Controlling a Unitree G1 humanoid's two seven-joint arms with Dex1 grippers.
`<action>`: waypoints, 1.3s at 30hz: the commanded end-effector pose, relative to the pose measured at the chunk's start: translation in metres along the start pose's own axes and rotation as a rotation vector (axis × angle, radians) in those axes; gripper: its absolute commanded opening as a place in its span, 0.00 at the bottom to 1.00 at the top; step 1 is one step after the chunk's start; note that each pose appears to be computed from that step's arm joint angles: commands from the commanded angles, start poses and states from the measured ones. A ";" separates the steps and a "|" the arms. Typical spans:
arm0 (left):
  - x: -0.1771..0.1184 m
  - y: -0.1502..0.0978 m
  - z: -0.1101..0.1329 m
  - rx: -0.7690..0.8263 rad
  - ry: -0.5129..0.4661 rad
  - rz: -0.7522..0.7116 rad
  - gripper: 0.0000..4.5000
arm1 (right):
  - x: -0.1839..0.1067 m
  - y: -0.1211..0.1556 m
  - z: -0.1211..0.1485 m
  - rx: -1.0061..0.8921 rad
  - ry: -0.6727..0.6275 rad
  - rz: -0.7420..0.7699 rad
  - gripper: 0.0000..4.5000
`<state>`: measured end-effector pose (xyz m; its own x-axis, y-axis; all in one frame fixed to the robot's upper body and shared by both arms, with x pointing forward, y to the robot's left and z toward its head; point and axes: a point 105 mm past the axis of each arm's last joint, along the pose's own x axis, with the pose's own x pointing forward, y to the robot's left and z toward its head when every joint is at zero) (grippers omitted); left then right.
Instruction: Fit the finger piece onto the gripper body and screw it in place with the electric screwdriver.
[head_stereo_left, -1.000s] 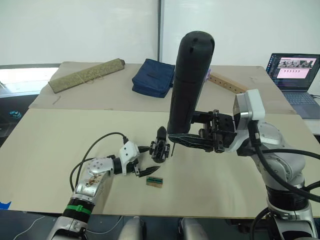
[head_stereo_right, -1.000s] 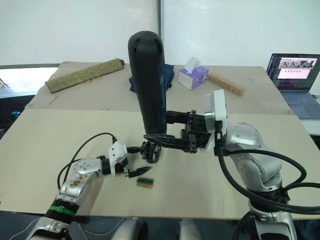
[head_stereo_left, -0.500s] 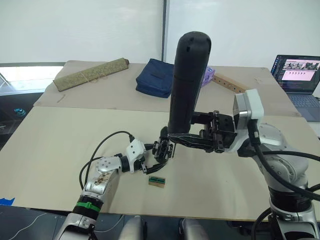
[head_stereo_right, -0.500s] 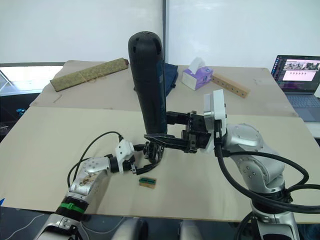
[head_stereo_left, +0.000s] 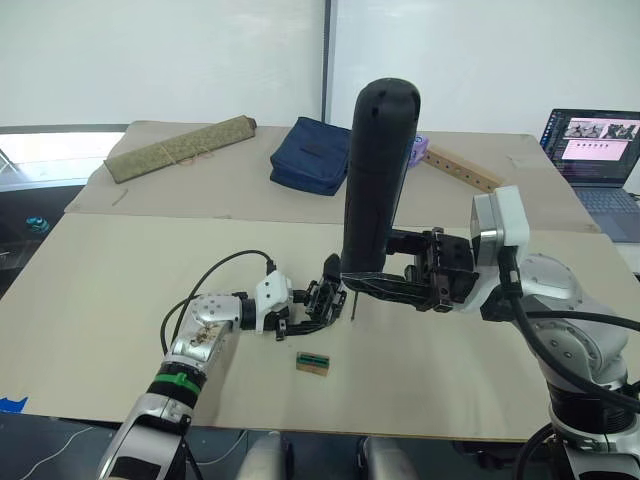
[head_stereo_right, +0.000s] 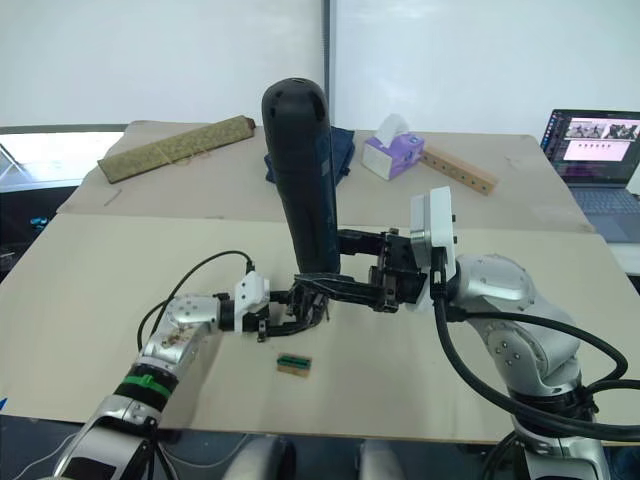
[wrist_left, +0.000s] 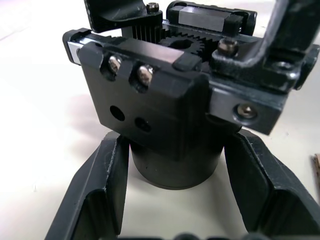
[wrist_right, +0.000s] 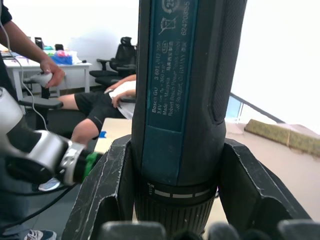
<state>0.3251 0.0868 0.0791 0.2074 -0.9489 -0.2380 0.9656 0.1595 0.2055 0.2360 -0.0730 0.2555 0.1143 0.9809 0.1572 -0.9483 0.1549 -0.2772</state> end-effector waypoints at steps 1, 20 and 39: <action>0.001 -0.002 -0.003 0.024 0.028 -0.078 0.51 | -0.002 0.007 0.019 -0.053 -0.046 0.017 0.43; -0.020 -0.018 -0.015 -0.120 -0.022 0.052 0.99 | -0.007 0.009 0.016 -0.038 -0.039 0.001 0.43; 0.011 -0.017 -0.001 -0.094 -0.036 0.178 0.99 | -0.004 0.004 0.023 -0.042 -0.069 -0.002 0.43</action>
<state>0.3125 0.0849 0.0723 0.3953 -0.9015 -0.1761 0.9148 0.3690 0.1645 0.2315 -0.0769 0.2590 0.1195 0.9748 0.1882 -0.9534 0.1656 -0.2524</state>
